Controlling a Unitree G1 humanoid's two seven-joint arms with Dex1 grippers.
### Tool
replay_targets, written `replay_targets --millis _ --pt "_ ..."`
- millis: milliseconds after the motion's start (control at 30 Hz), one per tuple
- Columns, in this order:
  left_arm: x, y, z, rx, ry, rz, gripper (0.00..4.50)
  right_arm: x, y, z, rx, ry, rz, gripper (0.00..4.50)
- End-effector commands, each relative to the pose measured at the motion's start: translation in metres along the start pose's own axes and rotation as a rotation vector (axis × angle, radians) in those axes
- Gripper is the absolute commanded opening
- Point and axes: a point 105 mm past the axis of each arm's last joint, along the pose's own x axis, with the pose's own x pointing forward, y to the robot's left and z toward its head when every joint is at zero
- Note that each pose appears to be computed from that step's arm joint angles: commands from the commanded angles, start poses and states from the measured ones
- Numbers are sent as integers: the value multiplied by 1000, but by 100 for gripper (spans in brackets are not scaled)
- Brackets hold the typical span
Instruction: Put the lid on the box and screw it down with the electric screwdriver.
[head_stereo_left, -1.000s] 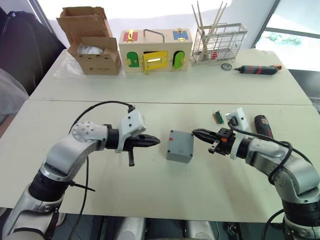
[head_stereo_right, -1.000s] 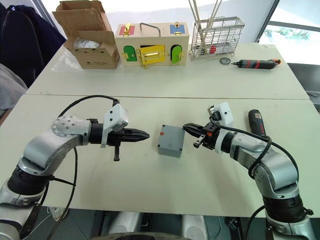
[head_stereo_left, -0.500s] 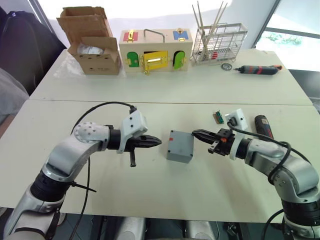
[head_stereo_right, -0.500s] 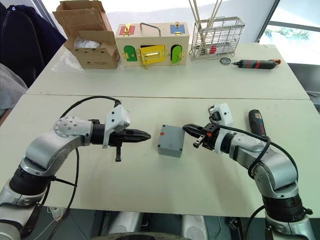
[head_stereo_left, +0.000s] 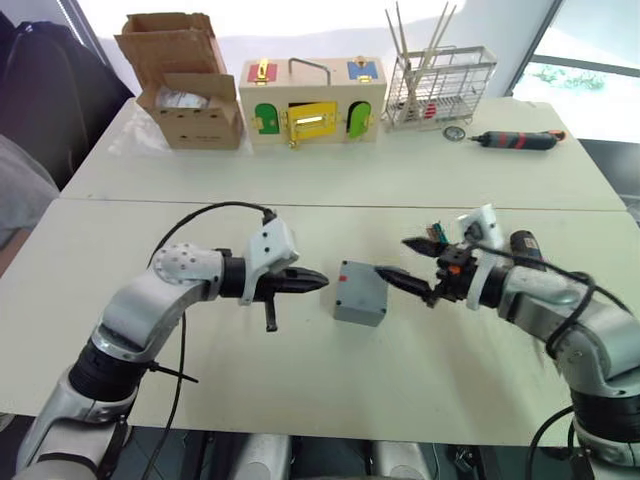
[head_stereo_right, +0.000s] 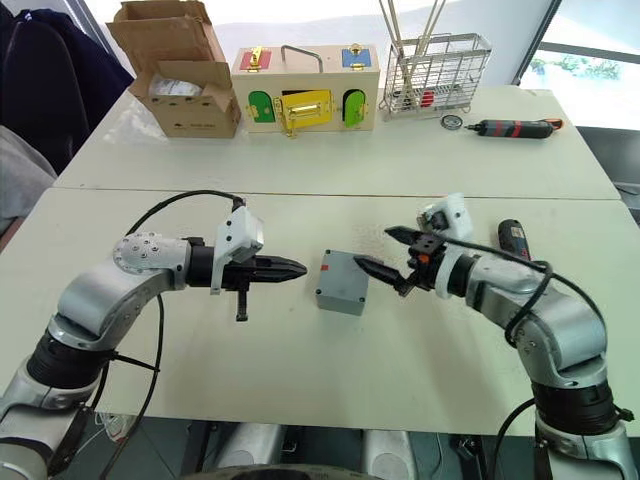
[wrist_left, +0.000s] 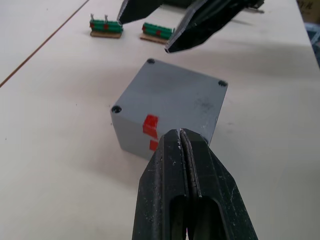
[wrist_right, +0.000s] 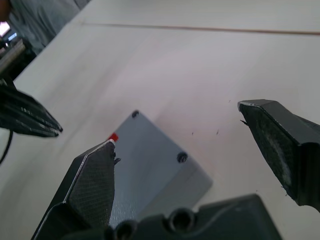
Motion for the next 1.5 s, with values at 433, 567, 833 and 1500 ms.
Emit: replay_targets --millis 433,567,833,1500 --pt "31 -31 59 151 -218 -253 0 -103 -104 52 52 280 -337 448" --pt "45 -43 56 207 -206 -325 0 -157 -126 -6 128 730 -456 448" --pt "53 -46 48 206 -202 -313 0 -162 -123 -34 314 826 -382 448" --pt "52 -49 35 160 -164 -189 0 -124 -130 -69 443 1012 -298 448"
